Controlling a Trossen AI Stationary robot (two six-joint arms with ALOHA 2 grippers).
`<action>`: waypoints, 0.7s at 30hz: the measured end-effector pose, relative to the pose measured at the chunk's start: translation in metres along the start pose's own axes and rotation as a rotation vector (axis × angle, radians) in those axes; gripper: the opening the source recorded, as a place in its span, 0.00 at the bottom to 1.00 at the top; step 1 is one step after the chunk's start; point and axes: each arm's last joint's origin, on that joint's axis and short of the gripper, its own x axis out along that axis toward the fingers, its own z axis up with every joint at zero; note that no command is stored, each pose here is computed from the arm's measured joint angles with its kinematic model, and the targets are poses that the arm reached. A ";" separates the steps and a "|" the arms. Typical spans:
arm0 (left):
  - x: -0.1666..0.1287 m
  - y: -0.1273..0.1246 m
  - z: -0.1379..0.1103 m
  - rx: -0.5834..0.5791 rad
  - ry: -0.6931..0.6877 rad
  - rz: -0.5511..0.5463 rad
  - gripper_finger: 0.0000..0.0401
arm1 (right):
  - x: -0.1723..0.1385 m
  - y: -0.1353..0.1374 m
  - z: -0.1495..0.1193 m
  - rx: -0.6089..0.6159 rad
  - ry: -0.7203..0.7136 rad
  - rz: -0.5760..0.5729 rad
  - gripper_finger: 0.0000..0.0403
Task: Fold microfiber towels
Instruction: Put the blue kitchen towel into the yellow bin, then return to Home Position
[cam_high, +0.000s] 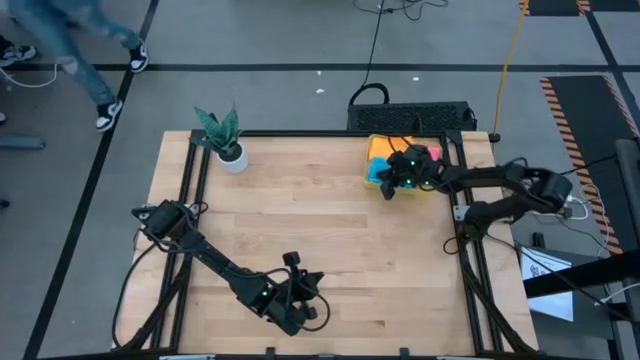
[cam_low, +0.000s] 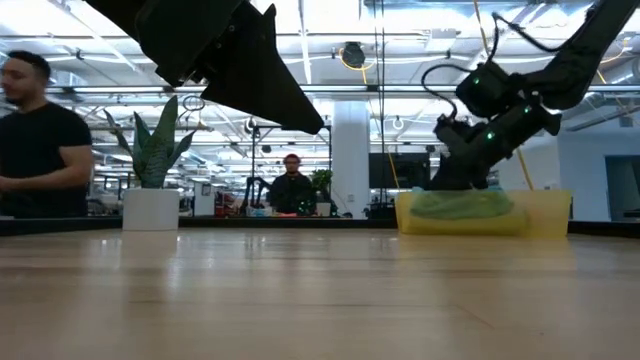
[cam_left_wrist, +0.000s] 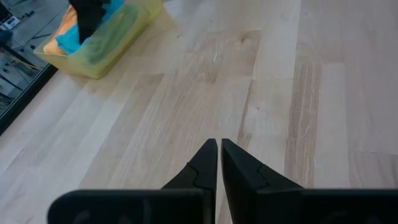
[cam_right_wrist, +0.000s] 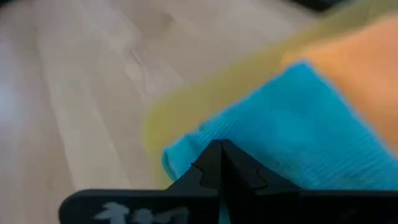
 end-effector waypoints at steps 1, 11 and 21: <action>0.000 0.000 0.000 0.001 0.000 0.000 0.06 | 0.003 -0.002 -0.003 0.004 0.020 -0.006 0.00; 0.000 -0.001 -0.001 0.005 0.019 -0.041 0.06 | -0.008 -0.001 0.011 -0.008 -0.033 -0.010 0.00; -0.011 -0.004 0.002 -0.017 0.013 -0.074 0.06 | -0.065 0.049 -0.012 -0.136 -0.036 0.194 0.00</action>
